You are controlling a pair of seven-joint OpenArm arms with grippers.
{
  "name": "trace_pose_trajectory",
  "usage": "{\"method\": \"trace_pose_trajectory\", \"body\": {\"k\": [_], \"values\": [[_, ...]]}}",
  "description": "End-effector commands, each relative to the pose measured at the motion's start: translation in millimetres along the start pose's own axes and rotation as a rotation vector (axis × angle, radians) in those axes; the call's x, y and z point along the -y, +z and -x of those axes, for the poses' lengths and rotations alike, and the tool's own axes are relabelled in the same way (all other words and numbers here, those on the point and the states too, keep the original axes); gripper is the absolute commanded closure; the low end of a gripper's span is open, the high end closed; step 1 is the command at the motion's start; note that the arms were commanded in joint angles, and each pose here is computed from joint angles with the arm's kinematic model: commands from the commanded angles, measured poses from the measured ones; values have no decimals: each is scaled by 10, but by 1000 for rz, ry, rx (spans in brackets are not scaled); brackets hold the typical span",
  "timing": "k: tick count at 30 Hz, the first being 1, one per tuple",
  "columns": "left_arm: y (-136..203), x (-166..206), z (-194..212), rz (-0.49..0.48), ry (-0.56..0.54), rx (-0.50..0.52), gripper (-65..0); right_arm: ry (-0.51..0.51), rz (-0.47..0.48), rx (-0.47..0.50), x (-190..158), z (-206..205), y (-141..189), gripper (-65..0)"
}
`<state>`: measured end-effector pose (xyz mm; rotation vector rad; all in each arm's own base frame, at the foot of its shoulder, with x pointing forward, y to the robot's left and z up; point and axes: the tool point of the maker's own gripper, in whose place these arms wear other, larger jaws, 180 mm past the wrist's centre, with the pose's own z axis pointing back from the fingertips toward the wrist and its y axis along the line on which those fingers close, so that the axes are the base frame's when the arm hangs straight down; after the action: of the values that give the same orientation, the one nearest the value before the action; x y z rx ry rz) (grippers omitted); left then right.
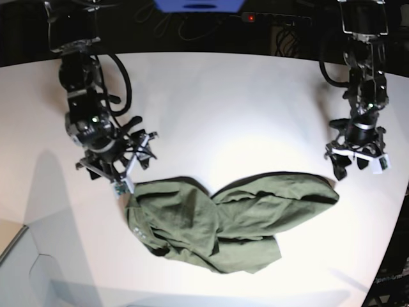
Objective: Layout the t-shirt on the table in an organized manner, then fold the t-shirt properly
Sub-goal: 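Grasp the shirt with the right gripper and pull it away from the left gripper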
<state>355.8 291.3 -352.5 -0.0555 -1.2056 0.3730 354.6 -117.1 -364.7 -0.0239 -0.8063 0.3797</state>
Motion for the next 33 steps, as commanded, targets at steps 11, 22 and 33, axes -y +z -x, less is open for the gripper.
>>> {"method": "trace_pose_trajectory", "body": {"k": [11,22,33], "values": [[-185,-204,-69,-52,17,11,-414,134,-113,134,-477,-480,-376,-437],[-27,-284,146,-66,3,-31,-413,89,-123,160,-488,-576,-795,-435],[131,-287,261,-58,-14,-52,-413,57,-135,155,-541,-594,-994,-69]]}}
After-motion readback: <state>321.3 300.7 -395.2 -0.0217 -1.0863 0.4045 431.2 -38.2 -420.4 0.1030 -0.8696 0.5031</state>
